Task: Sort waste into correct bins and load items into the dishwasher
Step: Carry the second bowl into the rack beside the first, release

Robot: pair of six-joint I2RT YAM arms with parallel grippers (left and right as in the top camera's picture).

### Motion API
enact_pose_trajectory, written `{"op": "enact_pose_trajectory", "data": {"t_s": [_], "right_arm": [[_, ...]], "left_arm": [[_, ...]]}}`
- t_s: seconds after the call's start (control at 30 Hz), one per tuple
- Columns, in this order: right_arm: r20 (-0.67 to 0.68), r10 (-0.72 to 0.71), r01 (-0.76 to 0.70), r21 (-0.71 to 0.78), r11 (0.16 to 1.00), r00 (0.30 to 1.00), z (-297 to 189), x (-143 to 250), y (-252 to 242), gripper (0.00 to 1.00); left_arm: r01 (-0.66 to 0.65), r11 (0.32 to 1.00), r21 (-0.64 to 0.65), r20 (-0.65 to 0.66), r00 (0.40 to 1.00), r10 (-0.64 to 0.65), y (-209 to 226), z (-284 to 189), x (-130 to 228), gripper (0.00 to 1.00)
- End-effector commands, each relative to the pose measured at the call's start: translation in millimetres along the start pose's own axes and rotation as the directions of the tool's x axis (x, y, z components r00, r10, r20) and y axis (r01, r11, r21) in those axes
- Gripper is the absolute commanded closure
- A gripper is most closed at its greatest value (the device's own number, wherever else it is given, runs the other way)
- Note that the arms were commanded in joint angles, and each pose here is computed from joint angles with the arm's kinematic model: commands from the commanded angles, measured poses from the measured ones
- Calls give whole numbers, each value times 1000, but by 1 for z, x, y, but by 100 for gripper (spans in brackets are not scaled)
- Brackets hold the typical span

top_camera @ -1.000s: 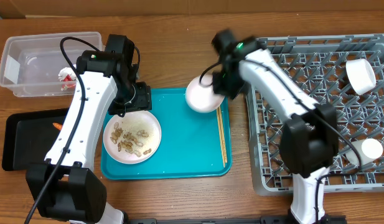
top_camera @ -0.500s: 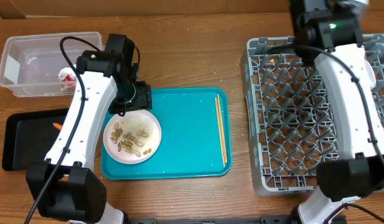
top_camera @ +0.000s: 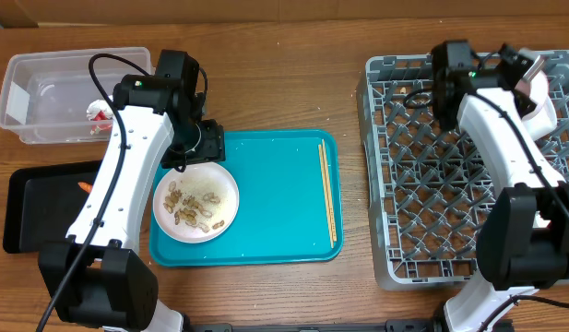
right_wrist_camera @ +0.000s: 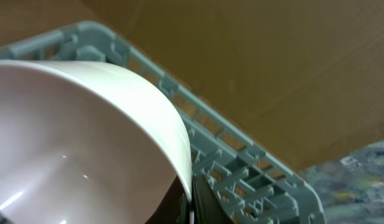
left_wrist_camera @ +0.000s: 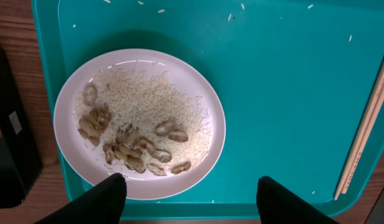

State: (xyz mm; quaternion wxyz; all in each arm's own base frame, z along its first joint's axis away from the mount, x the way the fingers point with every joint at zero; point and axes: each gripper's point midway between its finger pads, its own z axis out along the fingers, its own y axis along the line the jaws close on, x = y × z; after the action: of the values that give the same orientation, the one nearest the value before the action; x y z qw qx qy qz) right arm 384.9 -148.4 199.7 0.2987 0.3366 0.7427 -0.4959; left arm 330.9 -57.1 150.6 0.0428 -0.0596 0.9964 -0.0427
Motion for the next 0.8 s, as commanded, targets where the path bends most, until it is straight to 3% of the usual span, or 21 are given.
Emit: {"op": "enact_pose_trajectory", "data": {"t_s": [0.0,0.43,0.5,0.57,0.77], "right_arm": [[-15,-44,44,-19,999,999,1,20,9,96],[-82,-110,92,-194,977,991,-28,56,46,95],[-107,-126,98,-237,967,986,-33,63,53,87],[-141,-150,107,-277,955,979,-38,71,58,73],[-233,-225,133,-354,926,946,-46,95,63,59]], "left_arm": [[11,1000,15,44,999,-12,-1,-13,-5,31],[11,1000,15,44,999,-12,-1,-13,-5,30],[11,1000,15,44,999,-12,-1,-13,-5,31],[11,1000,15,44,999,-12,-1,-13,-5,31],[11,1000,16,45,999,-12,-1,-13,-5,30]]}}
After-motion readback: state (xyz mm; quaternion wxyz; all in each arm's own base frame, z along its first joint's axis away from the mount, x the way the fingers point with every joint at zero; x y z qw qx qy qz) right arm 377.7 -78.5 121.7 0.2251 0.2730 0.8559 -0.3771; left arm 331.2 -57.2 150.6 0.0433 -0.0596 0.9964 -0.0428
